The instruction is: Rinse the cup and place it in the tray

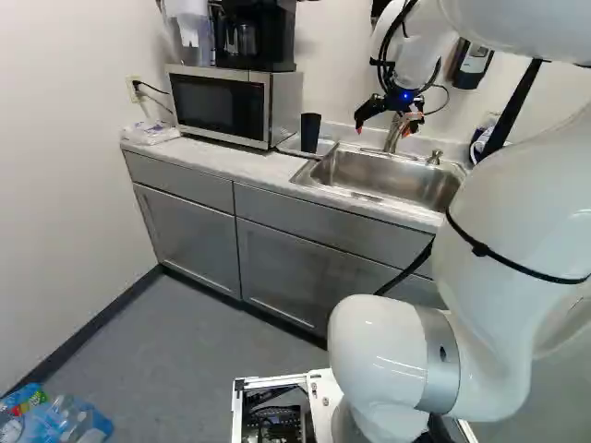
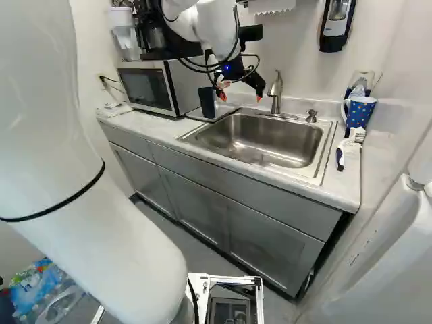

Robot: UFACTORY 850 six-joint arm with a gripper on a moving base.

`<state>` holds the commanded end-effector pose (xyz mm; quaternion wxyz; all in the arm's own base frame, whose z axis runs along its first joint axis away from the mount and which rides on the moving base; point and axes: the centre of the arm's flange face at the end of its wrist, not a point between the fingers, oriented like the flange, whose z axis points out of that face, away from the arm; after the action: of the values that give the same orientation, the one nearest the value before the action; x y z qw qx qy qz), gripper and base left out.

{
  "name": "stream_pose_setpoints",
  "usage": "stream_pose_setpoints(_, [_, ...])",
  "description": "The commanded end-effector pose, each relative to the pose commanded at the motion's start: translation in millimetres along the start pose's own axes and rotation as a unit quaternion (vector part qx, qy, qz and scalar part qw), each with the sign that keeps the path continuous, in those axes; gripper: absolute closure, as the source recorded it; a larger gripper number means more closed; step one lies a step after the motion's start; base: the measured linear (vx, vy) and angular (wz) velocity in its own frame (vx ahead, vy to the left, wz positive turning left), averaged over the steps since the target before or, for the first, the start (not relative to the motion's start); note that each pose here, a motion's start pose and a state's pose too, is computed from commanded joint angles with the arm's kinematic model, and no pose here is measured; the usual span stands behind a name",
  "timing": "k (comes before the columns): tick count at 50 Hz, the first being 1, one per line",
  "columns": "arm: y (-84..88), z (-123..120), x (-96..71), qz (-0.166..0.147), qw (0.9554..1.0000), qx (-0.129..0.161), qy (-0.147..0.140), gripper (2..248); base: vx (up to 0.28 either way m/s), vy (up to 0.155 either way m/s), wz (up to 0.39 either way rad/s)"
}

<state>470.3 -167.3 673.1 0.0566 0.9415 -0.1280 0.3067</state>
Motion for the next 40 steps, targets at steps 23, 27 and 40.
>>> stream_pose_setpoints(23, [20.5, 2, -6.3, 0.018, 0.9986, -0.007, -0.049, 3, 0.000, 0.000, 0.000])
stream_pose_setpoints(27, [25.2, 2, -6.0, 0.022, 0.9985, -0.010, -0.049, 3, 0.000, 0.000, 0.000])
stream_pose_setpoints(40, [28.9, 3, -5.7, 0.025, 0.9984, -0.012, -0.050, 3, 0.000, 0.000, 0.000])
